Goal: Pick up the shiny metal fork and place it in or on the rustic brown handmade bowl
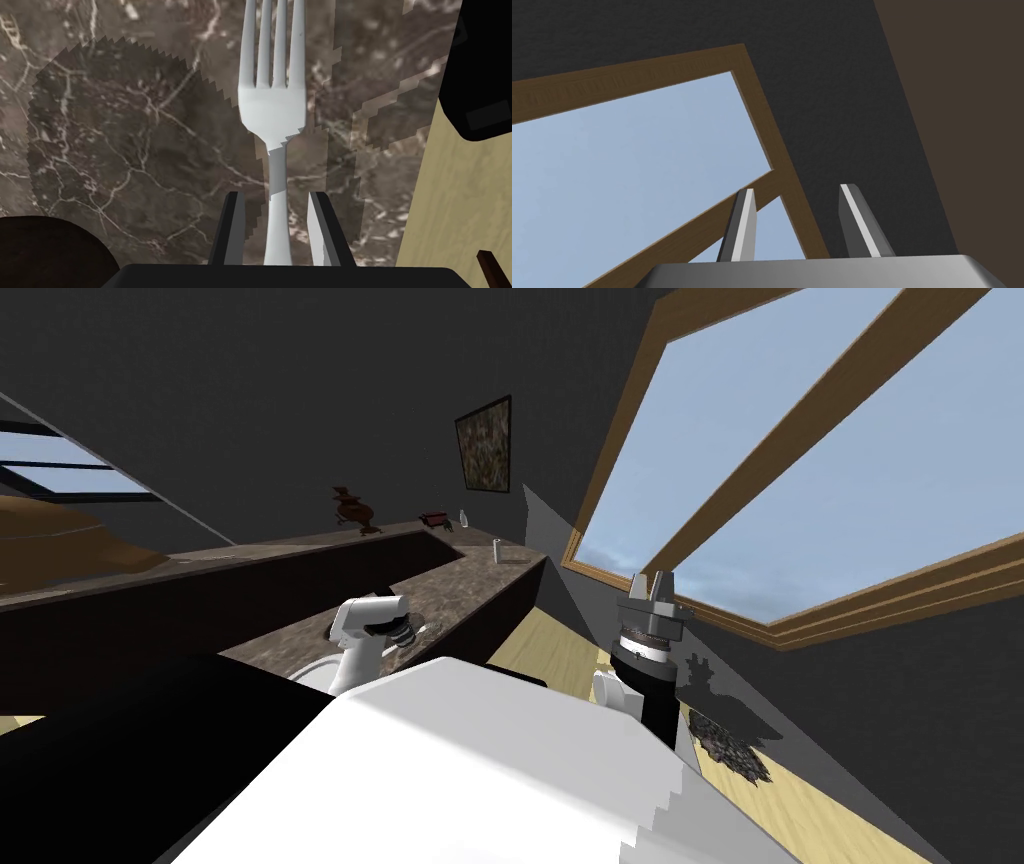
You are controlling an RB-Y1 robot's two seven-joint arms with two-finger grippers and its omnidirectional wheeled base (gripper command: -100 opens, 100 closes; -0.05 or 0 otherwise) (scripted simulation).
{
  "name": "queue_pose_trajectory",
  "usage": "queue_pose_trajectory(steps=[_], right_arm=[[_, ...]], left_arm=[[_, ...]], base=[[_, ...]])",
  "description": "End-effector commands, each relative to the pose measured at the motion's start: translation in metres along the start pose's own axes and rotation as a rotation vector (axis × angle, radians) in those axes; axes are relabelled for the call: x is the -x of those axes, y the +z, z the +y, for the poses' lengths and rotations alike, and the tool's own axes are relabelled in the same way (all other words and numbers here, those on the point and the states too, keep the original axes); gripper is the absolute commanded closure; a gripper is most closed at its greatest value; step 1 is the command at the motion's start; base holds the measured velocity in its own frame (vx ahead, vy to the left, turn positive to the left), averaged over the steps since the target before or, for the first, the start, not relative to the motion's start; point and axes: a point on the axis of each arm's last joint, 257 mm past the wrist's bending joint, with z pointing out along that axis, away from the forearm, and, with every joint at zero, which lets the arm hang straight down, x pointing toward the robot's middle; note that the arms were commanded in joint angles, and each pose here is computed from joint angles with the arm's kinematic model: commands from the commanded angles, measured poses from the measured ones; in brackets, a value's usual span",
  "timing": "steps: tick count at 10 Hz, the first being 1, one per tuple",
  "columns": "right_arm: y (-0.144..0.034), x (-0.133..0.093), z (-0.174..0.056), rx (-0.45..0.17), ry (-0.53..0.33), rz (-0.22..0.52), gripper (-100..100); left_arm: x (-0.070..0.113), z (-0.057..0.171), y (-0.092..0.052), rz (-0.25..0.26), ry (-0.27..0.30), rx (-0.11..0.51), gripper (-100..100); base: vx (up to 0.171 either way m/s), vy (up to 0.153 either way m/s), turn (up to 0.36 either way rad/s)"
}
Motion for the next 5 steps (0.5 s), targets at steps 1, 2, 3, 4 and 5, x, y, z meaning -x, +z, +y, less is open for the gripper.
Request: queue_pose_trajectory(steps=[1,2,3,4,5], right_arm=[[0.000,0.000,0.000,0.000,0.000,0.000,0],[0.000,0.000,0.000,0.000,0.000,0.000,0],[0.000,0.000,0.000,0.000,0.000,0.000,0],[0.000,0.000,0.000,0.000,0.000,0.000,0],[0.000,0.000,0.000,0.000,0.000,0.000,0]], left_arm=[[0.001,0.005,-0.006,0.009,0.037,-0.003,100],[0.001,0.008,-0.009,0.014,0.059,-0.005,100],[0.002,0.011,-0.012,0.019,0.080,-0.007,100],[0.002,0.014,-0.015,0.023,0.102,-0.009,100],[0.003,0.017,-0.018,0.028,0.125,-0.011,100]], base=[[0.151,-0.023,0.238],[0.131,0.001,0.220],[0.107,-0.017,0.236],[0.103,-0.045,0.193],[0.133,-0.033,0.179]])
